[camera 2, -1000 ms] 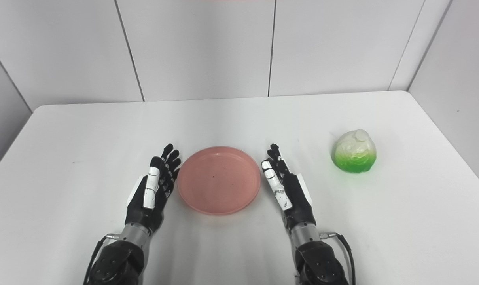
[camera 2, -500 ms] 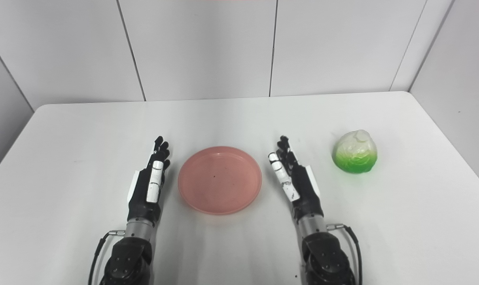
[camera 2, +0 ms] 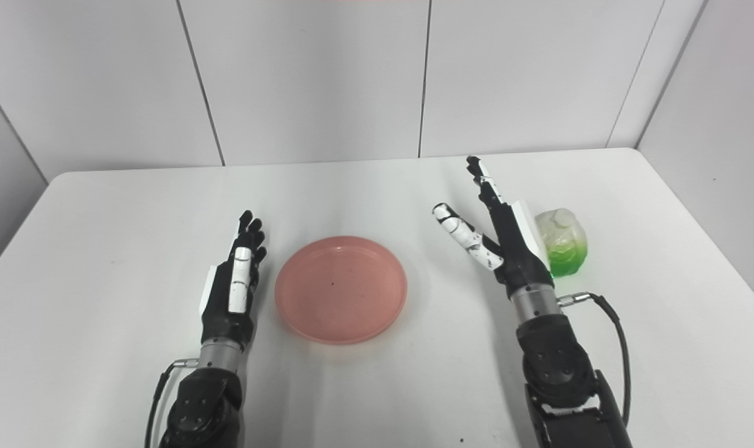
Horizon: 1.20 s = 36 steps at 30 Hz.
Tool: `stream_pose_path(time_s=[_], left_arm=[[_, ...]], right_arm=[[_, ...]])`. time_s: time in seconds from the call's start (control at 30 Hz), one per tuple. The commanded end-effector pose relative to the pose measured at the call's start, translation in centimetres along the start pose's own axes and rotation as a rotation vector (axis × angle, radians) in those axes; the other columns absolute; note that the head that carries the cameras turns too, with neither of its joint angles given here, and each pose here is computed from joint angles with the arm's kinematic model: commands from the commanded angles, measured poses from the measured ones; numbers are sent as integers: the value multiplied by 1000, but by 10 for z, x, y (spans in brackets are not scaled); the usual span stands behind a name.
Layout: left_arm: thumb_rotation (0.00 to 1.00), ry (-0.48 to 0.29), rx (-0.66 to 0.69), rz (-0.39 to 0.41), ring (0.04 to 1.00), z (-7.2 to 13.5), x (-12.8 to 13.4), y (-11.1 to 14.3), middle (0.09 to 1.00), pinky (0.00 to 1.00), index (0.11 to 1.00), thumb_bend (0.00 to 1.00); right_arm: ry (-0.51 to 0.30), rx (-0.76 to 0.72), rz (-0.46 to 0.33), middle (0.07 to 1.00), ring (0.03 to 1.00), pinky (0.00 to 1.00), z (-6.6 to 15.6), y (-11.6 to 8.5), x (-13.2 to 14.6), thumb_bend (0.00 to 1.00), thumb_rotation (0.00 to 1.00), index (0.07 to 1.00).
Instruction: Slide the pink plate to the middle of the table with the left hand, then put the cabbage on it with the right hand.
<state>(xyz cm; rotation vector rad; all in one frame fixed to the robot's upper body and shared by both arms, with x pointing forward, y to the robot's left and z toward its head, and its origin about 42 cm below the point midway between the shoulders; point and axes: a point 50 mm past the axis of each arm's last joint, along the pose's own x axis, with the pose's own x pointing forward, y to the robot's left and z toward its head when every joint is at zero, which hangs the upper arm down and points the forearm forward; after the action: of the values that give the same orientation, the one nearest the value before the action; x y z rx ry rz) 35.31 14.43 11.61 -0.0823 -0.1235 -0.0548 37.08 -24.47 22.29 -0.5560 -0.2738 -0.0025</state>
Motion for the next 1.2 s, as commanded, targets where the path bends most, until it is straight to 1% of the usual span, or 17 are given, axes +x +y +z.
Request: stream_pose_path(time_s=[0.0,0.03,0.1,0.13,0.2,0.33,0.43,0.57,0.67,0.7,0.8,0.83,0.9,0.97,1.03,1.1,1.17], left_arm=[[999,59,1,0,1000,-13,-8,14,1000,1000,999,691],[999,72,1,-10,1000,-12,-8,16,1000,1000,998,703],[1000,99,8,-34,1000,-12,-8,20,1000,1000,999,709],[1000,109,9,-42,1000,-12,-8,22,1000,1000,1000,705],[1000,130,-11,-47,1000,-12,-8,25,1000,1000,1000,684],[1000,143,-44,-54,1000,-12,-7,30,1000,1000,1000,661],[1000,133,-45,-57,1000,-13,-9,34,1000,1000,1000,659],[1000,134,-55,-45,1000,-13,-10,40,1000,1000,1000,666],[1000,129,-51,-42,1000,-13,-10,45,1000,1000,1000,641],[1000,123,-50,-43,1000,-14,-10,46,1000,1000,1000,649],[1000,117,-49,-45,1000,-16,-10,49,1000,1000,1000,661],[1000,118,-49,-46,1000,-16,-10,50,1000,1000,1000,667],[996,117,-49,-43,1000,-18,-9,52,1000,1000,1000,689],[999,116,-47,-49,1000,-20,-9,54,1000,1000,1000,691],[996,113,-55,-56,1000,-20,-9,56,1000,1000,1000,686],[977,107,-62,-54,1000,-21,-9,57,1000,1000,1000,680],[974,101,-61,-54,1000,-22,-9,57,1000,1000,1000,680]], right_arm=[[-59,-64,-57,944,936,882,24,-18,17,663,627,949],[-48,-92,-67,944,933,876,25,-21,19,675,595,951],[-25,-143,-87,945,931,869,25,-28,20,686,566,950],[-17,-156,-93,948,932,866,24,-29,21,691,534,949],[4,-206,-123,944,922,849,21,-37,22,704,509,944],[30,-264,-159,940,904,797,16,-49,23,726,499,943],[35,-290,-182,942,905,799,14,-54,24,743,491,942],[53,-317,-214,949,890,745,13,-59,25,781,473,946],[68,-341,-245,950,896,759,12,-64,27,804,459,945],[74,-358,-258,948,895,762,11,-66,28,810,452,945],[94,-400,-290,932,869,730,9,-72,28,845,450,935],[97,-406,-293,933,869,729,9,-72,28,847,447,936],[128,-440,-301,924,857,696,7,-76,28,867,461,936],[160,-473,-305,916,862,706,2,-79,29,869,448,933],[176,-493,-306,907,854,697,-2,-80,30,878,429,929],[191,-506,-301,903,856,716,-6,-82,31,892,409,927],[208,-518,-292,906,863,744,-11,-83,31,901,409,932]])
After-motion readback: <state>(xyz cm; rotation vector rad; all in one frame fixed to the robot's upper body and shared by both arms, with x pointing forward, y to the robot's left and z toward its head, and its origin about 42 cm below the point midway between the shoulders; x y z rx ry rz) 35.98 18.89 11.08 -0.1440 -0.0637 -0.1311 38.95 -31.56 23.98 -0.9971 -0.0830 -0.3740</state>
